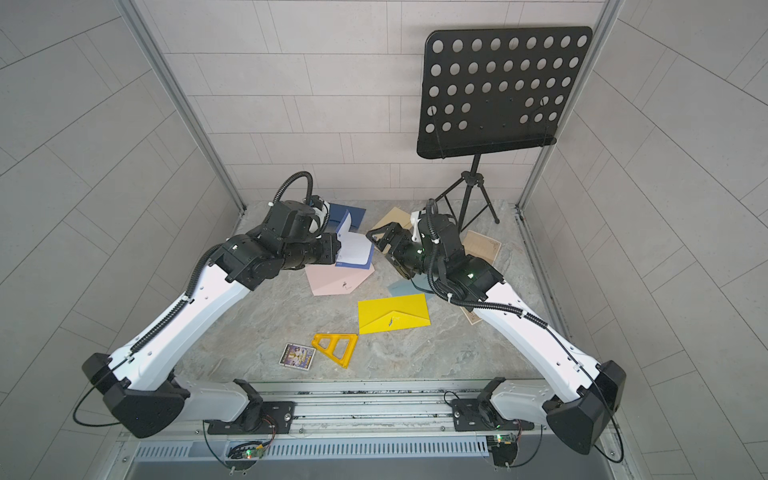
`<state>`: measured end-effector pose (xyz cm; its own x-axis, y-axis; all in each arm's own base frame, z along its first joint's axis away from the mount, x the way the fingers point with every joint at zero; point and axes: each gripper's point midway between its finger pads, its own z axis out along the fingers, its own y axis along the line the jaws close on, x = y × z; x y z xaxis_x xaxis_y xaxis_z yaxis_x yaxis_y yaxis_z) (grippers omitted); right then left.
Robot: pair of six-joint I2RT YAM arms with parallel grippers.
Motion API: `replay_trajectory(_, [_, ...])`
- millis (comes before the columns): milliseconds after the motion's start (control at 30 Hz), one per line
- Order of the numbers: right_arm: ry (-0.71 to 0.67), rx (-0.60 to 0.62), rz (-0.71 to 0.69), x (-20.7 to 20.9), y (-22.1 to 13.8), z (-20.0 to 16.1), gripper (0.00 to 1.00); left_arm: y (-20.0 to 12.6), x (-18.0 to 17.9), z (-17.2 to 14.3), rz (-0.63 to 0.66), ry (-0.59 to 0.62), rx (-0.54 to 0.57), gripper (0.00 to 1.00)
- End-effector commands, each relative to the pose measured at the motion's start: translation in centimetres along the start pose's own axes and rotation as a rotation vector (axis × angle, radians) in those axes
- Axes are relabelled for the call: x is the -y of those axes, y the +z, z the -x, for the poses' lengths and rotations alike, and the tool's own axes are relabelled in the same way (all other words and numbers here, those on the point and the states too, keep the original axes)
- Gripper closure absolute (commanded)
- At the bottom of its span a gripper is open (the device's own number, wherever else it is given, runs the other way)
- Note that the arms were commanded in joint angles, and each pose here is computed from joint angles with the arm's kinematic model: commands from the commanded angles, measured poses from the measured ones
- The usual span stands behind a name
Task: Take the letter paper out of the envelope
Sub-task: Unfold the letter paper.
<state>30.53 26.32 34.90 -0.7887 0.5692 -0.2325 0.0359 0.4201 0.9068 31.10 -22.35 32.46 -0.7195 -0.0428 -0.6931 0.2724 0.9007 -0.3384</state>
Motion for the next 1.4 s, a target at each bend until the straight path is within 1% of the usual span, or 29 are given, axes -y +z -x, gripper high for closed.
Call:
replay_trajectory(0, [0.028,-0.029,-0.002,-0.1,1.1,-0.2,0.10,-0.7,0.6,1.2,-0.012,0.045,0.047,1.00])
replay_trajectory(67, [0.053,-0.079,-0.011,0.6,2.1,-1.2,0.11,-0.8,0.9,1.4,-0.024,0.032,0.056,1.00])
replay_trajectory(267, [0.144,-0.083,0.088,0.3,3.3,-1.6,0.11,-1.3,2.1,2.9,-0.084,-0.055,0.105,1.00])
replay_trajectory(367, [0.162,-0.093,0.125,-0.2,3.9,-1.7,0.14,-1.3,3.3,3.4,-0.150,-0.124,0.109,1.00])
replay_trajectory(533, [0.209,-0.066,0.188,-0.6,4.7,-1.0,0.30,-1.9,4.9,4.2,-0.250,-0.224,0.123,1.00])
replay_trajectory(633, [0.240,-0.056,0.223,-1.1,4.9,-0.6,0.39,-2.1,5.2,4.7,-0.292,-0.292,0.134,1.00])
replay_trajectory(733, [0.258,-0.054,0.242,-1.4,5.0,-0.5,0.51,-2.0,5.1,4.9,-0.312,-0.332,0.133,1.00])
replay_trajectory(767, [0.259,-0.050,0.242,-1.4,5.0,-0.4,0.56,-1.9,5.1,4.8,-0.315,-0.342,0.129,1.00])
replay_trajectory(833, [0.262,-0.038,0.236,-1.2,4.9,-0.2,0.72,-1.8,4.9,4.8,-0.320,-0.363,0.128,1.00])
replay_trajectory(900, [0.262,-0.033,0.231,-1.0,4.8,-0.1,0.85,-1.9,4.6,4.9,-0.331,-0.392,0.134,1.00])
replay_trajectory(1033, [0.248,-0.014,0.222,-0.8,4.2,0.5,0.99,-2.0,3.8,4.7,-0.328,-0.422,0.136,1.00])
replay_trajectory(1233, [0.148,0.031,0.157,-0.4,2.7,1.9,1.00,-2.1,2.0,4.3,-0.299,-0.468,0.134,1.00])
replay_trajectory(1367, [0.047,0.010,0.138,-0.9,1.7,2.4,1.00,-1.7,0.2,2.8,-0.247,-0.486,0.105,1.00])
